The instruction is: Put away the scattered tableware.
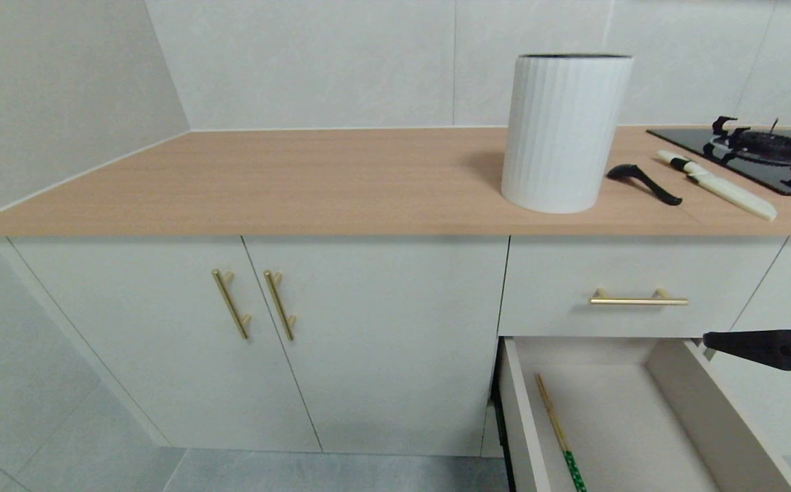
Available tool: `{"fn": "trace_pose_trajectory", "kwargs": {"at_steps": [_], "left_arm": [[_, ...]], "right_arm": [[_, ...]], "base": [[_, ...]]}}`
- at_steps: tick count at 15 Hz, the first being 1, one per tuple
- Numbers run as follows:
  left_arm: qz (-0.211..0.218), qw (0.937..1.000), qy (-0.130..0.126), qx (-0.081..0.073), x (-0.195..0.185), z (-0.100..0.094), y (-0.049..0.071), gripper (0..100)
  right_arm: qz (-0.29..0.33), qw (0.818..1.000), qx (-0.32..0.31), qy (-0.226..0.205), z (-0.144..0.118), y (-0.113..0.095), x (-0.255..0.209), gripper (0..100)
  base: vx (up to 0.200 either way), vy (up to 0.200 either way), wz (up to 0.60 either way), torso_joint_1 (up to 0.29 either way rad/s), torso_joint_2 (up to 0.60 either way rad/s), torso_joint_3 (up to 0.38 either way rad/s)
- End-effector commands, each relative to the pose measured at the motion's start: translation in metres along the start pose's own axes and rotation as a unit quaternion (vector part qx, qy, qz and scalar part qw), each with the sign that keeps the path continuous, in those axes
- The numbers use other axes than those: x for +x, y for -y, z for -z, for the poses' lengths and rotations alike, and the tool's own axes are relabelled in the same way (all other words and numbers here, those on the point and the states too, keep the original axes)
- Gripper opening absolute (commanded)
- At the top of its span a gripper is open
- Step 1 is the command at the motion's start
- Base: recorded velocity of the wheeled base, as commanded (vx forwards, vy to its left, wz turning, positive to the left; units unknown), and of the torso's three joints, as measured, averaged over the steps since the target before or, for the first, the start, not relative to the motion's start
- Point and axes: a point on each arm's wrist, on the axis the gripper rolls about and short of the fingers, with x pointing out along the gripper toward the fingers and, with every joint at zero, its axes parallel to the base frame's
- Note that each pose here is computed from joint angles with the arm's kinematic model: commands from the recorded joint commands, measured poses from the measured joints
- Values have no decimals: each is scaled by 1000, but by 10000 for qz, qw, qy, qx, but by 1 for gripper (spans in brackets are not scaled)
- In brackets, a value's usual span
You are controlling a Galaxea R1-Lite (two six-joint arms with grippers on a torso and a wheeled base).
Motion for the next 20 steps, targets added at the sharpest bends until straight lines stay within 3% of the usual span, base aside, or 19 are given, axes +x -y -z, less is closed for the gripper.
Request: {"fn": "trace_pose_trajectory", "kwargs": {"at_steps": [1,7,11,14,19,20], "left_arm": [[-1,10000,-1,2,0,0,0,100],[-1,10000,-1,2,0,0,0,100],[-1,10000,-1,2,0,0,0,100],[6,10000,-1,1,0,0,0,100],[-1,10000,-1,2,0,0,0,100],[-1,10000,-1,2,0,0,0,100]], "right_arm": [[-4,10000,-4,-10,0,0,0,100],[-4,10000,-11,-10,0,0,2,100],[42,9993,-325,180,2,2,14,100],[296,9964,-112,781,-22,15,58,100],[51,9951,-446,876,-71,46,113,100],[43,9934,-677,925,-88,60,132,100]], "base": [[0,0,0,76,-535,-271],[0,0,0,232,-471,-264],[0,0,0,58,-113,-60],[0,0,0,0,0,0],[0,0,0,0,0,0],[0,0,0,0,0,0]]}}
